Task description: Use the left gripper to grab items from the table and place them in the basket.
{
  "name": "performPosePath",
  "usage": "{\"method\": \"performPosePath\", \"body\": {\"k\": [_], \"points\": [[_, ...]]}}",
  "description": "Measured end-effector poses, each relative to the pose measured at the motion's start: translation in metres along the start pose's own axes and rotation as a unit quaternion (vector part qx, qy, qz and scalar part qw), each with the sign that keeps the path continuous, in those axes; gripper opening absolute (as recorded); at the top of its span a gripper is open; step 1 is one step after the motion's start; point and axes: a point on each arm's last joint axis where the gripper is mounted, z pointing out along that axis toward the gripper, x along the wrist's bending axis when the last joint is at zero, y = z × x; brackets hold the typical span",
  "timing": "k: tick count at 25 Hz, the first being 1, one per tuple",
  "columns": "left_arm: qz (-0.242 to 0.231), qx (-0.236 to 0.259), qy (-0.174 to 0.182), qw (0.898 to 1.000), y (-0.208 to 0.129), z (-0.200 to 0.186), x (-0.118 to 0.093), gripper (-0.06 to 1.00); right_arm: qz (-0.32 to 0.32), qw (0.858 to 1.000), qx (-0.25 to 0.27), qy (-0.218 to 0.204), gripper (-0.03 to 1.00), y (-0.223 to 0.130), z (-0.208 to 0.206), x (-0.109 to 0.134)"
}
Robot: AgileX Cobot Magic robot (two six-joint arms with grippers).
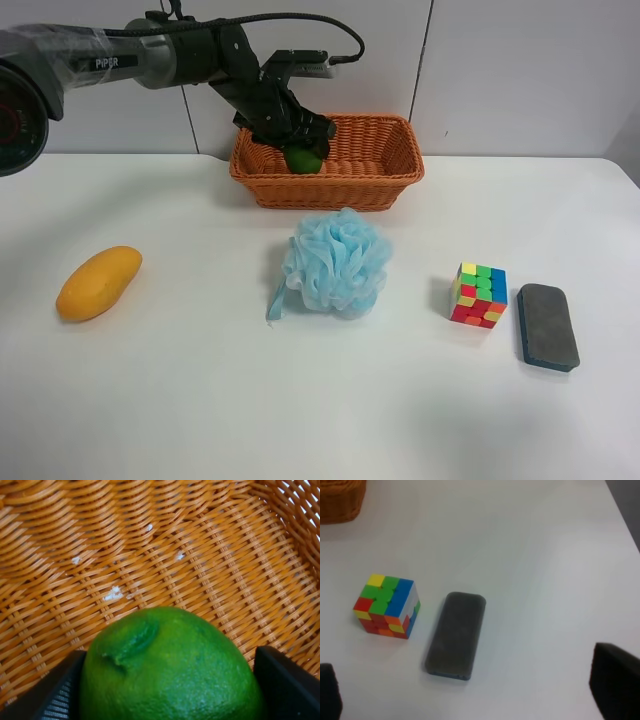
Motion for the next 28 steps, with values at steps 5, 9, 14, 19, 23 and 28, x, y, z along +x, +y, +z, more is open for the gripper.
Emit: {"method": "performPosePath", "body": {"k": [5, 9, 14, 19, 23, 28], "points": [[0.001, -0.004, 0.0, 1.0, 0.001, 0.0, 0.0, 0.95, 0.0, 1.0, 0.0, 0.0, 0.99, 0.0, 0.0, 0.0], [0.002, -0.005, -0.001, 1.0, 0.002, -0.003, -0.001, 0.99, 0.0, 1.0, 0.0, 0.0, 0.99, 0.0, 0.0, 0.0], [0.001, 0.007, -0.009, 1.0, 0.013, -0.029, -0.006, 0.99, 0.0, 1.0, 0.0, 0.0, 0.99, 0.0, 0.0, 0.0], [-0.005, 0.044, -0.02, 0.999, 0.025, -0.081, -0.01, 0.99, 0.0, 1.0, 0.0, 0.0, 0.99, 0.0, 0.0, 0.0], [-0.01, 0.087, -0.016, 0.996, 0.031, -0.141, -0.007, 0.99, 0.0, 1.0, 0.0, 0.0, 0.99, 0.0, 0.0, 0.0], [0.011, 0.075, 0.015, 0.997, 0.041, -0.215, -0.008, 0.98, 0.0, 1.0, 0.0, 0.0, 0.99, 0.0, 0.0, 0.0]]}}
